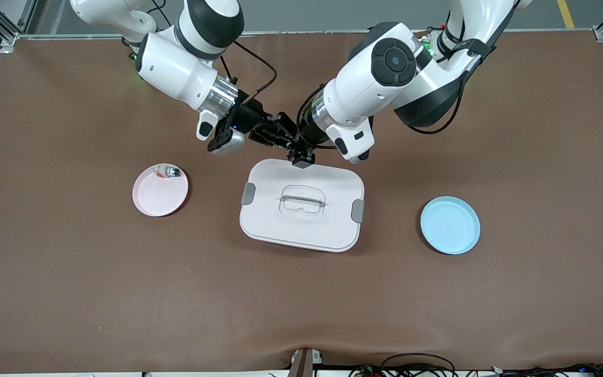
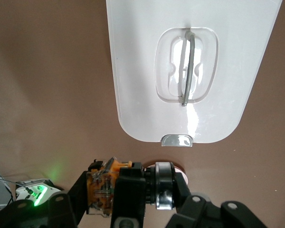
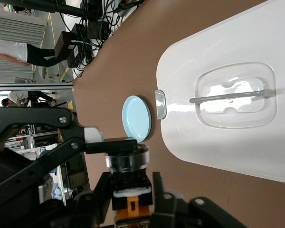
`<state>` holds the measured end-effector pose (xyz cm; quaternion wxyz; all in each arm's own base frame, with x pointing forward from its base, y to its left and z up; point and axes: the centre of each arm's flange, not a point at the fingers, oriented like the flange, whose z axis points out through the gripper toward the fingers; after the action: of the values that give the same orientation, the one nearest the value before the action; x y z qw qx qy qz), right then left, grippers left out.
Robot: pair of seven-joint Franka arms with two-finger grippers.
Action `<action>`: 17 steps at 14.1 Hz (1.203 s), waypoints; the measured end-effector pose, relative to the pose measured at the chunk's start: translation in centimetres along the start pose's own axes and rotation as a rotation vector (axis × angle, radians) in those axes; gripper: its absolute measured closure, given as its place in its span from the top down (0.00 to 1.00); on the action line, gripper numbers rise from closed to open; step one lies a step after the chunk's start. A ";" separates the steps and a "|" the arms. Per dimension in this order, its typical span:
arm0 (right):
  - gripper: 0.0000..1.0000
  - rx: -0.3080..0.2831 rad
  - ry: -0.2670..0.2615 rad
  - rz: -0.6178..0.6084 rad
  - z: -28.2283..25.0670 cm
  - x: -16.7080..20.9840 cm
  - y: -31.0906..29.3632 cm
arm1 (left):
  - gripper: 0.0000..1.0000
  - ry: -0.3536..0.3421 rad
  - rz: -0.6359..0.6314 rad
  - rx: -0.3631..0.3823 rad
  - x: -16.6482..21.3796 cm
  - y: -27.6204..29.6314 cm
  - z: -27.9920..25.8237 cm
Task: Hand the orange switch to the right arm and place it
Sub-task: 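Grasp the switch with the right gripper while the left gripper opens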
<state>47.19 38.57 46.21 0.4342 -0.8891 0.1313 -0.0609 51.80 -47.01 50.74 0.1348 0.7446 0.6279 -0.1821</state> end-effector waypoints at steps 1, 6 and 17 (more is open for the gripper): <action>0.36 0.000 0.000 0.000 0.0 0.0 0.0 | 0.72 0.000 0.000 0.000 0.0 0.0 0.0; 0.36 0.000 0.000 0.000 0.0 0.0 0.0 | 0.72 0.000 0.000 0.000 0.0 0.0 0.0; 0.36 -0.049 0.006 -0.295 0.8 1.2 0.1 | 1.00 0.146 0.160 -0.121 2.2 1.7 -3.5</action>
<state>48.52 38.73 45.64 0.3984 -0.9089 0.0019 -0.1233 54.17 -43.82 52.90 0.1475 0.7942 0.5844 -0.0779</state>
